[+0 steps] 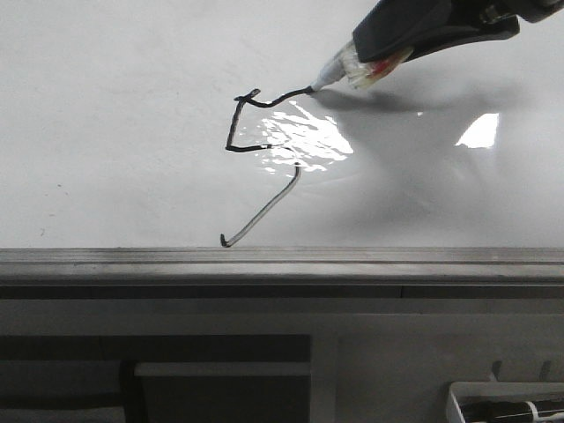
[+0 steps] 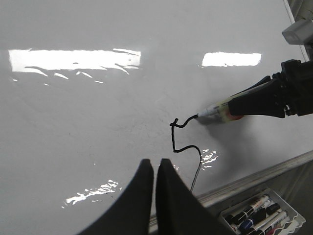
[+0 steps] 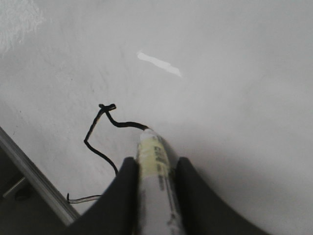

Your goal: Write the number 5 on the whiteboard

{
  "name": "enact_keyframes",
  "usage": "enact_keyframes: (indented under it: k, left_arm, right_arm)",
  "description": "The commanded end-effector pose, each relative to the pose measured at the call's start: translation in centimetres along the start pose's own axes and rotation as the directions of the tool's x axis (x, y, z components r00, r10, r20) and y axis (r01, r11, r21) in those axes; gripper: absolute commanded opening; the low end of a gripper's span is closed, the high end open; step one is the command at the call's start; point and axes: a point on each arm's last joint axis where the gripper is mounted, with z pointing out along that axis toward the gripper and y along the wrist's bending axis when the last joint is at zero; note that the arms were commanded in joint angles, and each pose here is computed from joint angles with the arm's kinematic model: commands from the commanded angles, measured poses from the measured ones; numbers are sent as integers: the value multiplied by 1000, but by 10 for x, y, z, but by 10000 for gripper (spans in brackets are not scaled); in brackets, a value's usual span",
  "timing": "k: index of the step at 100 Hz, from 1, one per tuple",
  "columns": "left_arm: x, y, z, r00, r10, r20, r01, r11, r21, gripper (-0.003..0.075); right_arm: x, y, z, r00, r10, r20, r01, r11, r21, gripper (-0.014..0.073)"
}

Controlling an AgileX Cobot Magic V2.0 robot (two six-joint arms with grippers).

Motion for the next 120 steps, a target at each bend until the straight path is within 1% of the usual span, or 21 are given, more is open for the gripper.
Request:
enact_keyframes:
  k: [1,5,13,18,25,30,37,44,50,54,57,59,65,69,79,90,96,101,112,116,120]
  left_arm:
    - [-14,0,-2,996,-26,85,28,999,-18,-20]
    - [-14,0,-2,996,-31,88,33,999,-18,-20]
    - [-16,0,-2,995,-30,95,32,999,-18,-17]
    - [-19,-1,-2,995,-24,101,26,1000,-17,6]
    - [-25,-3,-1,996,7,87,-6,1000,-10,96]
    - [-30,-5,1,997,36,64,-36,999,1,200]
    - [-39,-9,5,996,86,21,-87,996,25,323]
    - [-49,-13,12,985,167,-35,-164,984,65,384]
    - [-55,-18,21,961,257,-99,-243,961,134,388]
    - [-62,-22,25,945,305,-118,-281,942,183,388]
    - [-64,-25,31,927,346,-144,-306,921,239,388]
    - [-68,-27,33,919,370,-138,-325,907,266,388]
    - [-74,-33,43,892,422,-162,-342,864,371,388]
    - [-76,-36,50,877,447,-177,-339,836,431,388]
    - [-84,-40,66,853,484,-196,-325,785,527,387]
    - [-86,-46,84,839,501,-211,-302,752,586,387]
    - [-84,-52,92,827,521,-211,-293,720,629,387]
    - [-81,-58,98,810,545,-216,-289,692,661,387]
    - [-70,-69,110,749,628,-210,-317,619,719,387]
    - [-66,-72,113,733,649,-201,-333,601,726,386]
    - [-65,-74,117,729,657,-194,-346,598,723,386]
  right_arm:
    - [-16,-9,-13,994,-65,90,57,994,93,-40]
    - [-20,-6,-18,993,-76,95,70,995,70,-40]
    - [-28,6,-34,989,-116,90,118,993,-19,-40]
    - [-34,13,-46,986,-136,96,143,987,-68,-40]
    - [-41,22,-63,978,-176,115,189,975,-116,-40]
    - [-45,27,-75,966,-220,138,238,962,-134,-40]
    - [-48,33,-88,949,-265,168,290,945,-149,-40]
    - [-48,38,-96,933,-314,174,344,921,-184,-40]
    - [-44,44,-97,918,-360,166,392,888,-241,-40]
    - [-42,49,-98,904,-392,168,425,861,-278,-40]
    - [-40,53,-98,895,-415,166,447,840,-308,-40]
    - [-39,55,-97,887,-430,171,462,826,-323,-40]
    - [-38,65,-96,865,-464,192,502,786,-361,-40]
    - [-38,70,-96,853,-477,213,522,770,-367,-40]
    - [-40,88,-96,824,-495,277,567,729,-383,-40]
    - [-42,103,-90,800,-505,323,599,706,-379,-40]
    - [-42,110,-85,792,-510,335,609,695,-382,-40]
    - [-41,113,-81,791,-509,338,610,693,-385,-40]
    - [-41,115,-75,794,-510,331,607,695,-385,-40]
    - [-41,115,-75,795,-510,330,606,695,-386,-40]
    - [-41,115,-75,795,-510,330,606,695,-386,-41]
